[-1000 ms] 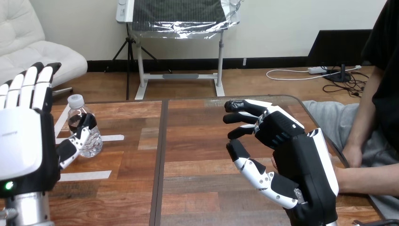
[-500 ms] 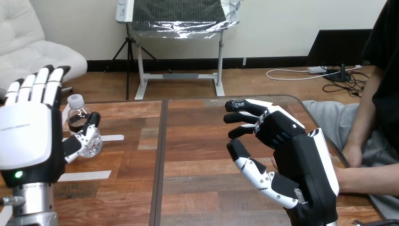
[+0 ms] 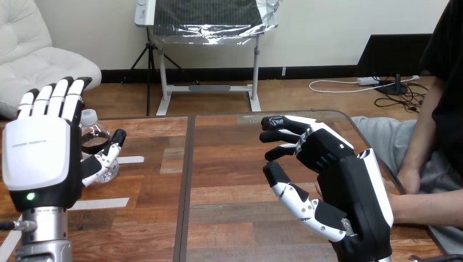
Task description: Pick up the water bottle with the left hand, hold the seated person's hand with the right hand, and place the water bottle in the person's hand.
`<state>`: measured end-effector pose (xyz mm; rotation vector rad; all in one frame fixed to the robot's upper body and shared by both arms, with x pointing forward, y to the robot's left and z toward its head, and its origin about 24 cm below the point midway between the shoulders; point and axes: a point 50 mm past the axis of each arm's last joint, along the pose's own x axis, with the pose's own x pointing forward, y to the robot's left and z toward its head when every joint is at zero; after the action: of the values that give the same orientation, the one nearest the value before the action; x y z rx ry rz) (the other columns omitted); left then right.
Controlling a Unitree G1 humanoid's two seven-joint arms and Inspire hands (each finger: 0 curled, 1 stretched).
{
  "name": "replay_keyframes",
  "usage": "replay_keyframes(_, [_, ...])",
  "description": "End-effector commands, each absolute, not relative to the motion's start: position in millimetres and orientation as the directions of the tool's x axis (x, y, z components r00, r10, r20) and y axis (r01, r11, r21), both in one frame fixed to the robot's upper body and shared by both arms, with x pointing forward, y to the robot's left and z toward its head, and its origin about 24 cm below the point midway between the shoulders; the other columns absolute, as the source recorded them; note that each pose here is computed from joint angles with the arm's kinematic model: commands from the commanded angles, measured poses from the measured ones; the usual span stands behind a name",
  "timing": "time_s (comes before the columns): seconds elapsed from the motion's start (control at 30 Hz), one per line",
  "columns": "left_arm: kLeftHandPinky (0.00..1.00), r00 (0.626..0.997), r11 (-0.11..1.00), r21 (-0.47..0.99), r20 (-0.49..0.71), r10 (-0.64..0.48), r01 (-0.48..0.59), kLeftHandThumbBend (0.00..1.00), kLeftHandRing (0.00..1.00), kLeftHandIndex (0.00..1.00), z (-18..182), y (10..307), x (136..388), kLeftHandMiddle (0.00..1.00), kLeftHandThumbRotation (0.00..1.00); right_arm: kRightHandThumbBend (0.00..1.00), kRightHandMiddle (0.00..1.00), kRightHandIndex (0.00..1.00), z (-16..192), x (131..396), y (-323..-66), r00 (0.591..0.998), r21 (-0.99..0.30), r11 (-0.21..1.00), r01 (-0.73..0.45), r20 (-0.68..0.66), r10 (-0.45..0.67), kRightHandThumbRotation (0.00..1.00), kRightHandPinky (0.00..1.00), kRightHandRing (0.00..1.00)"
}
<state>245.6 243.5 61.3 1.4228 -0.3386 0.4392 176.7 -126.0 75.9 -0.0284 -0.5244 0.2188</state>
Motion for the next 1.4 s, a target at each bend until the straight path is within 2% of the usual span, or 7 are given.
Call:
replay_keyframes(0.0, [0.88,0.842,0.076,0.839,0.537,0.045,-0.539,0.49,0.88,0.87,81.4,241.4,262.4,0.9,0.62,0.46,0.74,0.67,88.7,185.9,-122.9,0.804,-0.065,0.98,-0.188,0.563,0.192,0.0,0.55,0.68])
replay_keyframes(0.53, [0.88,0.854,0.063,0.852,0.518,0.043,-0.52,0.49,0.86,0.86,80.9,241.3,268.3,0.88,0.56,0.46,0.74,0.68,88.5,186.7,-124.1,0.801,-0.073,0.979,-0.192,0.565,0.199,0.0,0.55,0.68])
replay_keyframes(1.37, [0.89,0.882,0.013,0.883,0.468,0.06,-0.47,0.48,0.87,0.87,82.1,249.9,286.2,0.89,0.55,0.45,0.74,0.68,89.1,186.6,-125.0,0.8,-0.082,0.978,-0.192,0.564,0.204,0.0,0.55,0.68])
